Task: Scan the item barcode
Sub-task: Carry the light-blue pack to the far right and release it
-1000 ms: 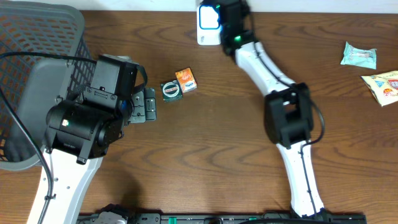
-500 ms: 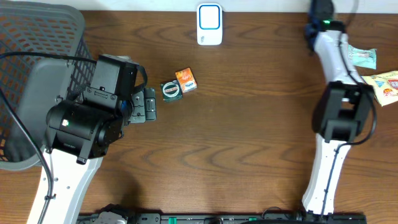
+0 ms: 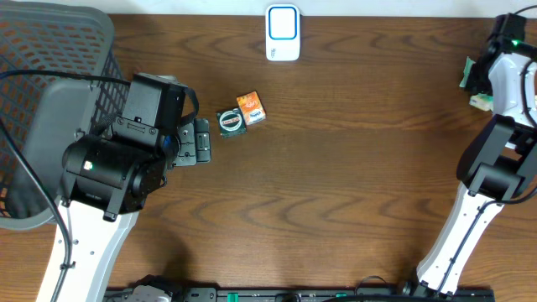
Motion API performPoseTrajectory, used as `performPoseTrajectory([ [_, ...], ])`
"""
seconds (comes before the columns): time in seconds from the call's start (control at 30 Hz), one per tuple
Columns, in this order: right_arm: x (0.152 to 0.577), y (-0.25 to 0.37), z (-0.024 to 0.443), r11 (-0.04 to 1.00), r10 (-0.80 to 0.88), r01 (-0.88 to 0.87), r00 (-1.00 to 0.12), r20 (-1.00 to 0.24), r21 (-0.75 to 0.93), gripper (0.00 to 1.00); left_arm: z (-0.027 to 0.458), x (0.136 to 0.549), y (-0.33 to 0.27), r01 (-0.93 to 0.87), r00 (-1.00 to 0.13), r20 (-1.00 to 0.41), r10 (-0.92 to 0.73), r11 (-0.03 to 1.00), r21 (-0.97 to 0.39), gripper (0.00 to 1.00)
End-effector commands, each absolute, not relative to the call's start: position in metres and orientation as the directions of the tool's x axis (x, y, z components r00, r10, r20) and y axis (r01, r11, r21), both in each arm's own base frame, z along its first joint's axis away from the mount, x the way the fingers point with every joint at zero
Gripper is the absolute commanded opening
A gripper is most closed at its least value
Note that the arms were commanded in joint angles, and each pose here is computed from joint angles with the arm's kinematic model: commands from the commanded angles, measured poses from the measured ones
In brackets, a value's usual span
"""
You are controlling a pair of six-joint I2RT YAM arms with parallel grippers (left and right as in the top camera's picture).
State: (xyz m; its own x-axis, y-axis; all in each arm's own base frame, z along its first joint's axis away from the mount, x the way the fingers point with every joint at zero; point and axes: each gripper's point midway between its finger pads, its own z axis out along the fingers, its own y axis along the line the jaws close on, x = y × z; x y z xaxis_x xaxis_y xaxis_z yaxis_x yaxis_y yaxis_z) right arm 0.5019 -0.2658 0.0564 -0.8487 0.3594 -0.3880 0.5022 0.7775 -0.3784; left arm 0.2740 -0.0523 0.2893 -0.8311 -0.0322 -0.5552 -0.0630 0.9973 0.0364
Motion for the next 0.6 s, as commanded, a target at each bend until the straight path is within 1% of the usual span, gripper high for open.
performPoseTrajectory([
  [0.0,0.521,-0.237,0.062,0.860,0.372,0.476,-0.831,-0.414,-0.183,0.88,0.291,0.276,-0.049,-0.069,-0.828,-0.560,-0.027,0.996,0.054,0.98],
  [0.07,0.525,-0.230,0.063,0.870,0.367,0.465,-0.832,-0.416,-0.162,0.89,0.291,0.276,-0.049,-0.069,-0.828,-0.560,-0.027,0.996,0.054,0.98],
  [0.17,0.531,-0.220,0.078,0.861,0.387,0.490,-0.805,-0.450,-0.138,0.91,0.291,0.276,-0.049,-0.069,-0.828,-0.560,-0.027,0.996,0.055,0.98],
  [0.23,0.536,-0.212,0.098,0.848,0.408,0.518,-0.770,-0.490,-0.108,0.93,0.291,0.276,-0.049,-0.069,-0.828,-0.560,-0.027,0.996,0.055,0.98],
  [0.27,0.538,-0.209,0.111,0.844,0.414,0.528,-0.752,-0.513,-0.092,0.99,0.291,0.276,-0.049,-0.069,-0.828,-0.560,-0.027,0.996,0.054,0.98],
  [0.33,0.542,-0.196,0.143,0.851,0.411,0.523,-0.720,-0.559,-0.048,0.99,0.291,0.276,-0.049,-0.069,-0.828,-0.560,-0.027,0.996,0.055,0.98],
  [0.43,0.546,-0.163,0.191,0.893,0.385,0.447,-0.693,-0.609,0.056,0.99,0.291,0.276,-0.049,-0.069,-0.828,-0.560,-0.027,0.996,0.054,0.98],
  [0.57,0.545,-0.101,0.244,0.935,0.355,0.259,-0.688,-0.633,0.242,0.99,0.291,0.276,-0.049,-0.069,-0.828,-0.560,-0.027,0.996,0.055,0.98],
])
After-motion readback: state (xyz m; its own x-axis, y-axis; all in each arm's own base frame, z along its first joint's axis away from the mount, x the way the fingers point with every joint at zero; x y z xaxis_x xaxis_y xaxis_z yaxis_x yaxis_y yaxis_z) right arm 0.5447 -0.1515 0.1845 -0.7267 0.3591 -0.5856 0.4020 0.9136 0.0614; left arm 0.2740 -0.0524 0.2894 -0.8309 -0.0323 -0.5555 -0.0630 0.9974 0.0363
